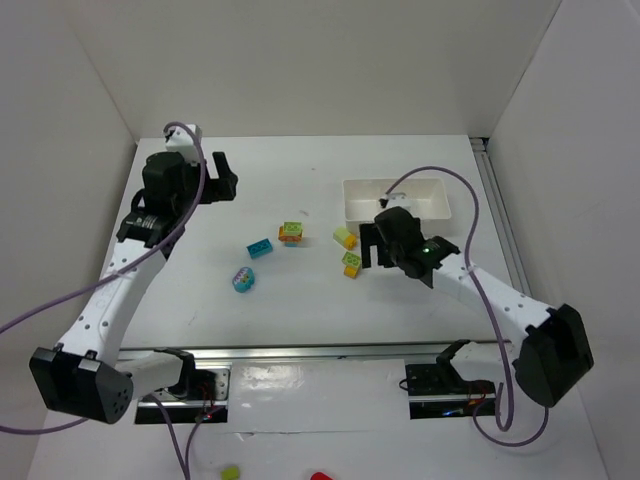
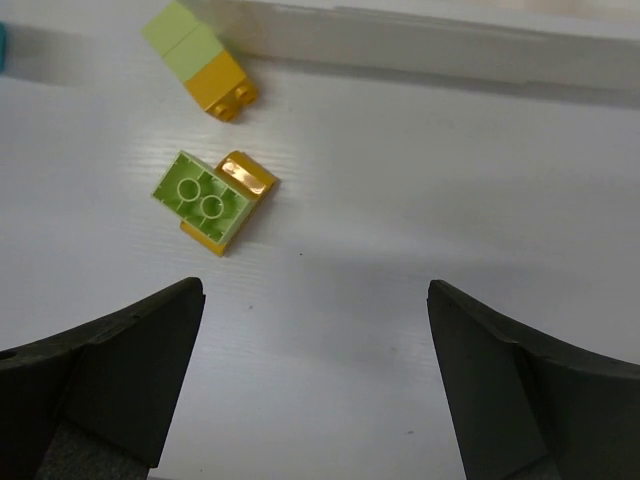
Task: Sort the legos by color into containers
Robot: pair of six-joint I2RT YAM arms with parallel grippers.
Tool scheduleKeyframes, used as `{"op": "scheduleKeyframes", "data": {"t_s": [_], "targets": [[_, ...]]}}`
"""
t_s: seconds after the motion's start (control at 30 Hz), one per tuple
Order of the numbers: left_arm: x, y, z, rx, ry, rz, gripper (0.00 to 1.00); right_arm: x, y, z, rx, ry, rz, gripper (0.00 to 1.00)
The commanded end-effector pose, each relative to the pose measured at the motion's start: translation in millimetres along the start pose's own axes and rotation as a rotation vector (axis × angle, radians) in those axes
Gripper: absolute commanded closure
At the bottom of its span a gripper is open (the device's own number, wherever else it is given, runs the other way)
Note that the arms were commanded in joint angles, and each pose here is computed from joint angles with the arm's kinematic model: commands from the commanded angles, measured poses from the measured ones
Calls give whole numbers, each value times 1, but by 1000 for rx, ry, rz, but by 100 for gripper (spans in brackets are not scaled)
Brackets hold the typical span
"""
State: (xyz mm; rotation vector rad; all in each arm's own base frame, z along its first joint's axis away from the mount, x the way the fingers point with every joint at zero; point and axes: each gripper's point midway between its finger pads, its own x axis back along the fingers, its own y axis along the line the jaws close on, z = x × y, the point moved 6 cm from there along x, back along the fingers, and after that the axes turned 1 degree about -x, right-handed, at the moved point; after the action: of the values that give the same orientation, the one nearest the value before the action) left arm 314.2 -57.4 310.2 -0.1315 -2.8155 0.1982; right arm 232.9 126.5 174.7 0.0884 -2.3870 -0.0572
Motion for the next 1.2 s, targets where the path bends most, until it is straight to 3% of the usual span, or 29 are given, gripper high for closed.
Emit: {"op": "scheduleKeyframes", "data": {"t_s": [0.0, 0.13, 0.33, 0.47, 0.63, 0.9, 1.17], "targets": [[-6, -11, -5, 26, 81, 49, 0, -14, 29, -14, 161, -8, -121, 0], [-3, -13, 3, -16, 93, 99, 0, -36, 49, -16, 319, 30, -240, 2], [-7, -16, 12, -27, 120, 116, 3, -64, 68, -25, 448, 51, -298, 20], [-7, -16, 8, -47, 110, 118, 3, -76, 74, -14, 540, 135, -363, 16], [-8, -18, 13, -51, 129, 124, 3, -83, 77, -6, 542, 165, -385, 16], [-13, -19, 14, -59, 141, 132, 4, -94, 70, 10, 553, 209, -348, 38], [-16, -19, 16, -59, 151, 130, 4, -98, 67, 20, 556, 227, -344, 44]]}}
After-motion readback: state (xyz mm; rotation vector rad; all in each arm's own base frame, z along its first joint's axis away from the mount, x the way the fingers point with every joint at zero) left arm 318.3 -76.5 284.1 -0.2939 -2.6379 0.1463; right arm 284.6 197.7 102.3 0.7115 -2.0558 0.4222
